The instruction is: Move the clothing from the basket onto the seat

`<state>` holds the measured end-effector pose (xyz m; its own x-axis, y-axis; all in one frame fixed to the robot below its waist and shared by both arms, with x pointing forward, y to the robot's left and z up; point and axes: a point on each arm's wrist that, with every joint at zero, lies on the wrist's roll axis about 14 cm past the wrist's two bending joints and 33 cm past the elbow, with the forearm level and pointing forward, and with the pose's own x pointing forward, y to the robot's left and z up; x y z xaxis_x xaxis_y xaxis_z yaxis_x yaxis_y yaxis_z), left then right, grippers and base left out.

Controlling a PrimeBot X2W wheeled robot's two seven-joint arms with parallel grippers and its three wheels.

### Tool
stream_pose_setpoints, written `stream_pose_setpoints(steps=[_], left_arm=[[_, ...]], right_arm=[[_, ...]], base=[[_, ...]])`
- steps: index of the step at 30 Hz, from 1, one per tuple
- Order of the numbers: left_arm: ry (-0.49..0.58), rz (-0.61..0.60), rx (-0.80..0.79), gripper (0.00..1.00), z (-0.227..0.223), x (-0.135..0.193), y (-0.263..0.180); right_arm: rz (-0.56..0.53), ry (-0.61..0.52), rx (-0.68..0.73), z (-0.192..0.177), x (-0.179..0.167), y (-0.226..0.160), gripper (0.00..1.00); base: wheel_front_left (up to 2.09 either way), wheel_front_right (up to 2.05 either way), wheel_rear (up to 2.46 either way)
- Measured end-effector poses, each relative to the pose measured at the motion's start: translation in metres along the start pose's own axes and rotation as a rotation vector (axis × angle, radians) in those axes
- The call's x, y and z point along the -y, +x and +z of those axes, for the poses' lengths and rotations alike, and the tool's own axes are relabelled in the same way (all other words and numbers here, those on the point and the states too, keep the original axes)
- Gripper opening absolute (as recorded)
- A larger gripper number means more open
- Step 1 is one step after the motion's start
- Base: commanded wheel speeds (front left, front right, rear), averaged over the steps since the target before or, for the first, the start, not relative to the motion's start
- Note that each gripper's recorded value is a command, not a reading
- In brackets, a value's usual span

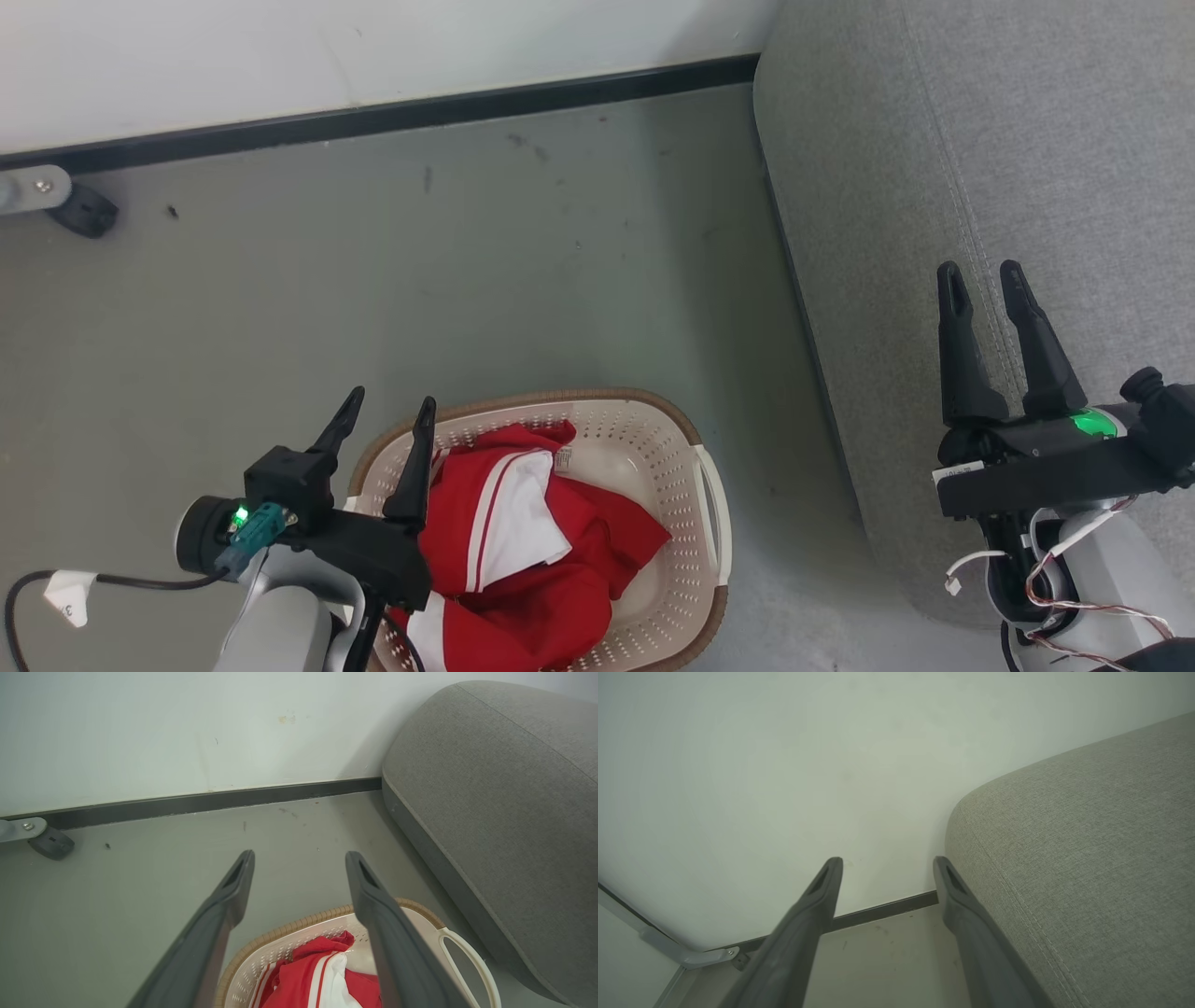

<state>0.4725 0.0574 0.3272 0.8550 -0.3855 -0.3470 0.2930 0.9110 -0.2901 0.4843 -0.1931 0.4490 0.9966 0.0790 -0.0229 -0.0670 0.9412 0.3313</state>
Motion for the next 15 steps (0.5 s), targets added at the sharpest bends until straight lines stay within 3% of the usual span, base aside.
stream_pose_setpoints(steps=[15], left_arm=[[-0.004,-0.048,-0.223,1.0,-0.068,0.002,0.034]], right_arm=[[-0.009,0.004,0.015,-0.009,0.009,0.02,1.0]], base=[[0.0,0.0,0.0]])
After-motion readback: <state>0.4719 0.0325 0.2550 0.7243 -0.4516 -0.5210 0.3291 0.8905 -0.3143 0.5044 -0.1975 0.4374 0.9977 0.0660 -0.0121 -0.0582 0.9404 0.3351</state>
